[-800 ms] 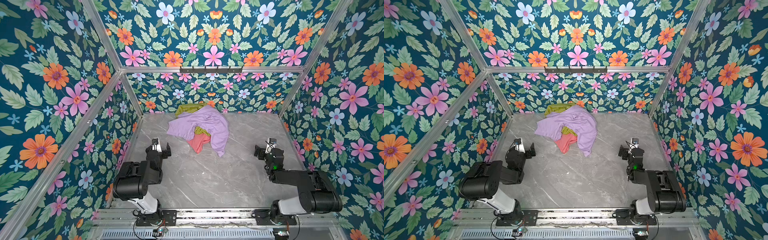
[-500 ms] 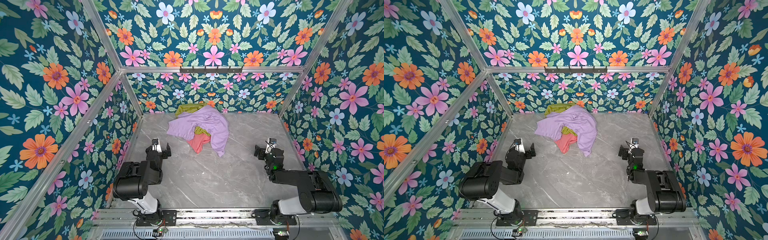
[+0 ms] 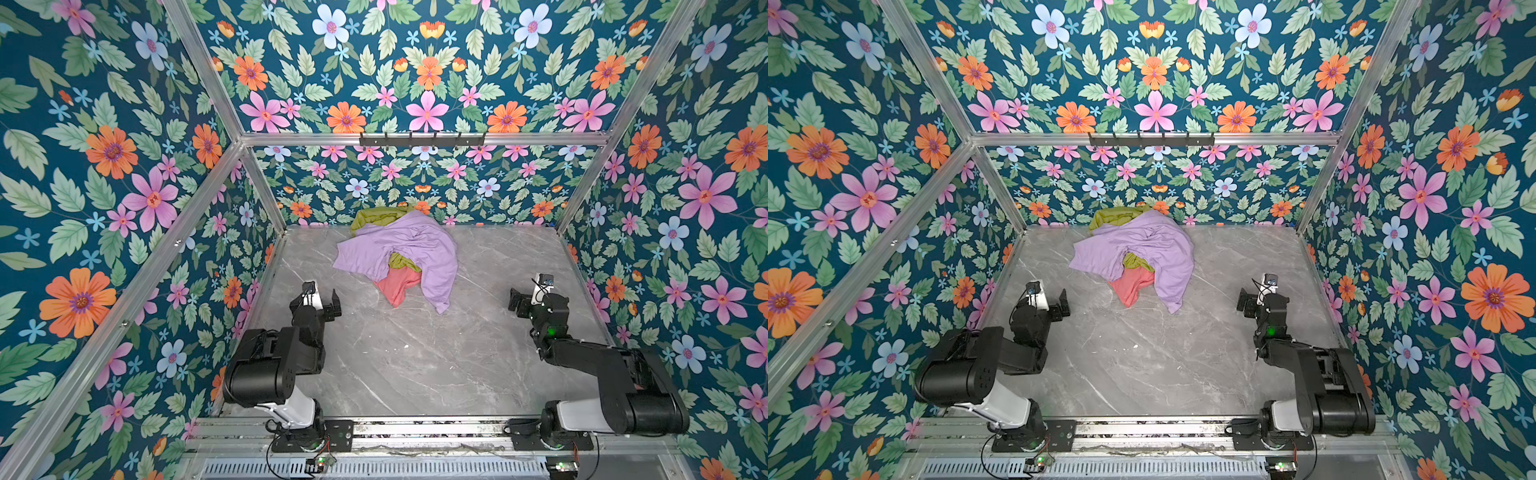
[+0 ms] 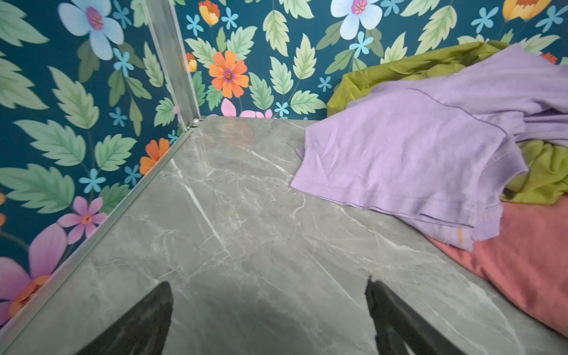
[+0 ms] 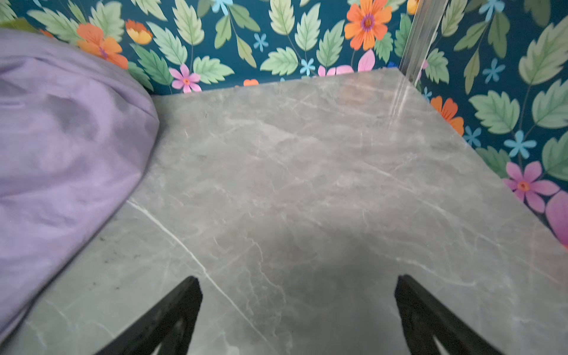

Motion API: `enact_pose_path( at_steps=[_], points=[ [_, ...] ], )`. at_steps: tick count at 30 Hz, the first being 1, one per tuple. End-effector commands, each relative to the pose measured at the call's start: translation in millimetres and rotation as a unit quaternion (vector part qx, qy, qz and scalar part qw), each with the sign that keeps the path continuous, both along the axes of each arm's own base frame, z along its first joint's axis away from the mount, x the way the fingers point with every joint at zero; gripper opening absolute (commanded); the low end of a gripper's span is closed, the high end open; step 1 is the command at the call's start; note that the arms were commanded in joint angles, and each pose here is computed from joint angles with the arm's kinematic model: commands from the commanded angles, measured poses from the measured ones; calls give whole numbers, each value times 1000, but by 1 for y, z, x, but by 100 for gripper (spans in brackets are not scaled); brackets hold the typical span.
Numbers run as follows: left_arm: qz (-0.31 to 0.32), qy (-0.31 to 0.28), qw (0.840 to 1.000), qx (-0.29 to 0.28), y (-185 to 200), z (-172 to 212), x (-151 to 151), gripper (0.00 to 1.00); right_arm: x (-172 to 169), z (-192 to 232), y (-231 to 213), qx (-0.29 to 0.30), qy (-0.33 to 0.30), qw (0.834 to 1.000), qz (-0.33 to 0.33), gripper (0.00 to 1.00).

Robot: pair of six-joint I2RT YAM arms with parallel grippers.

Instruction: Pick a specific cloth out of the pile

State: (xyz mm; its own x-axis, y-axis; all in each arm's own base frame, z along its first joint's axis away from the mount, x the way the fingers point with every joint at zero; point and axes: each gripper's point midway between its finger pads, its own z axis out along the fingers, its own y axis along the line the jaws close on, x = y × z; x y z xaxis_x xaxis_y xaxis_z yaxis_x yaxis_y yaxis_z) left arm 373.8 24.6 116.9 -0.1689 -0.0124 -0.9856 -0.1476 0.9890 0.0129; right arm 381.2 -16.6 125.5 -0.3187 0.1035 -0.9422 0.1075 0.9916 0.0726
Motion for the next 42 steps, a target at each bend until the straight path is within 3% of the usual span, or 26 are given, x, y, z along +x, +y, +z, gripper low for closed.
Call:
enact_pose_path(
  at_steps=[1, 6, 8, 12, 17, 24, 28, 32, 38, 42],
  points=[
    [79, -21, 997, -7, 25, 24, -4, 100, -4, 10, -3, -3, 31, 999, -14, 99],
    [66, -21, 998, -8, 8, 52, 0, 100, -5, 42, 14, 36, 9, 999, -5, 99],
    [77, -11, 996, -39, 4, 56, 3, 100, -7, 46, 25, 61, 21, 998, -3, 99],
    [55, 67, 988, -130, -29, 45, 23, 100, -9, 46, 77, 170, 60, 983, 38, 99],
    [-44, 134, 975, -170, -95, 27, 41, 100, -7, 39, 156, 221, 112, 961, 123, 99],
    [-151, 221, 927, -265, -149, -6, 32, 92, 9, 16, 216, 285, 205, 918, 183, 99],
    [-185, 286, 887, -312, -173, -30, 23, 84, 17, 7, 237, 286, 216, 910, 207, 99],
    [-220, 291, 846, -389, -197, -37, 22, 76, 22, -9, 256, 283, 239, 902, 220, 99],
    [-255, 287, 817, -431, -222, -38, 27, 67, 25, -13, 271, 281, 253, 895, 237, 99],
    [-264, 298, 807, -437, -232, -49, 29, 62, 22, -16, 279, 282, 262, 890, 245, 99]
  ],
)
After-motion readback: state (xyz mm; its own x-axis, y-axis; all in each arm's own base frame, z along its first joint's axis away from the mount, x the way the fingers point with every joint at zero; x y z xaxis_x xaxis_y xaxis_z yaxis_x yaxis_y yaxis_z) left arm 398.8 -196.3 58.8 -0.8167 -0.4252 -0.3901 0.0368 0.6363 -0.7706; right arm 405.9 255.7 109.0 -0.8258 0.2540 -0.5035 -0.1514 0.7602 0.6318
